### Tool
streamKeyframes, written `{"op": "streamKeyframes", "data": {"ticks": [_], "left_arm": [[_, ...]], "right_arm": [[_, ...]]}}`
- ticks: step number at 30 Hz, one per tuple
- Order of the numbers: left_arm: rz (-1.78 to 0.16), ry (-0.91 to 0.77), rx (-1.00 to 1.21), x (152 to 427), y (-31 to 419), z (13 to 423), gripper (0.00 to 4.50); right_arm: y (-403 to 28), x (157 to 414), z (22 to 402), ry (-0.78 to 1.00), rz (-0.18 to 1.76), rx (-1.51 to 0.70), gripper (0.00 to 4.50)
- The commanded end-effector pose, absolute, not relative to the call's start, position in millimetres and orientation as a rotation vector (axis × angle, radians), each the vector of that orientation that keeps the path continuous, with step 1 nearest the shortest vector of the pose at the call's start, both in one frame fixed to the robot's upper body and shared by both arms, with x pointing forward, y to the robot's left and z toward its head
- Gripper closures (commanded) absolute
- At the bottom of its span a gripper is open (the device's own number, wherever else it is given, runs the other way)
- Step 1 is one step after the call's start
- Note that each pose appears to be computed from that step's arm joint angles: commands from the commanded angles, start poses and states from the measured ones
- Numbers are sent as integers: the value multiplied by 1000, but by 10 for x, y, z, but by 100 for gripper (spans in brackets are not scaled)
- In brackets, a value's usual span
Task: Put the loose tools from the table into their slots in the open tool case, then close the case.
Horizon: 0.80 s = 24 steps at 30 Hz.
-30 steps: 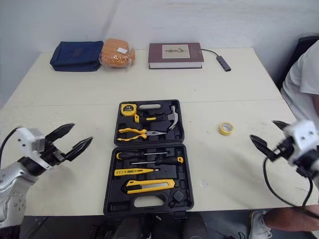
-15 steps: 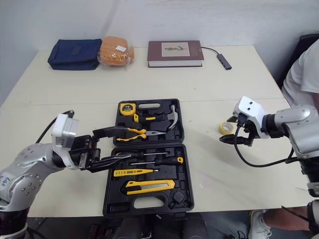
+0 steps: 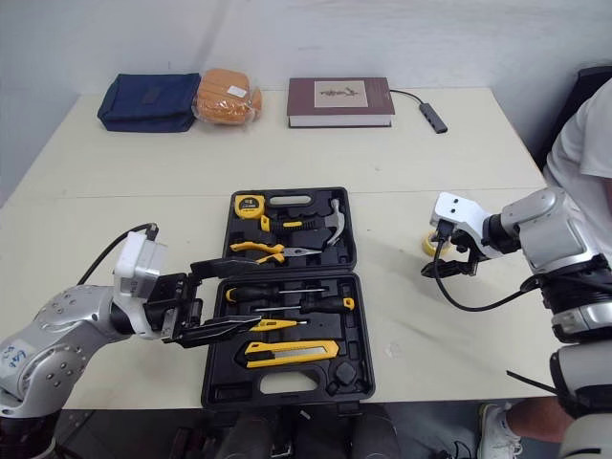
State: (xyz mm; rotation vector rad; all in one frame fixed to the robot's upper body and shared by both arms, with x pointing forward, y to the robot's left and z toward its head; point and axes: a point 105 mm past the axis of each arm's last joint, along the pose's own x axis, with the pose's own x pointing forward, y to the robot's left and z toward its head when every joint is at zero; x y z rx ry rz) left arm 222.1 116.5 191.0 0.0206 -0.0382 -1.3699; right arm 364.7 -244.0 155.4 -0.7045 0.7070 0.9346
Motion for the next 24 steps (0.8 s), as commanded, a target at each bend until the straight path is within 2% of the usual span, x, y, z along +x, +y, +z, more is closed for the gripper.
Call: {"op": "streamKeyframes", "data": {"ticks": [1,11,12,14,19,20,21,24], "left_arm": [[-1394,-80,62,2165,1121,1974,7],[-1402,-94,76,2176,1096,1978,7],[-1403,-94,76,2178,1098,1979,0],[-1404,-95,78,2179,1096,1981,0],[-1410,-102,79,2179,1074,1982,0],[-1411,-102,79,2179,1071,1981,0],[-1416,-103,79,2177,1064,1980,0],[-1429,-107,78,2174,1049,1982,0]], "right_arm": [[-2440,3665,1683,685,940,-730,0],[-2506,3711,1549,733,926,-746,0],[-2504,3717,1551,732,928,-753,54],[-2492,3729,1561,722,934,-761,122],[-2479,3749,1558,706,943,-782,375],[-2483,3749,1556,707,944,-787,413],[-2483,3747,1569,703,947,-800,444],[-2476,3735,1629,685,962,-846,448]]}}
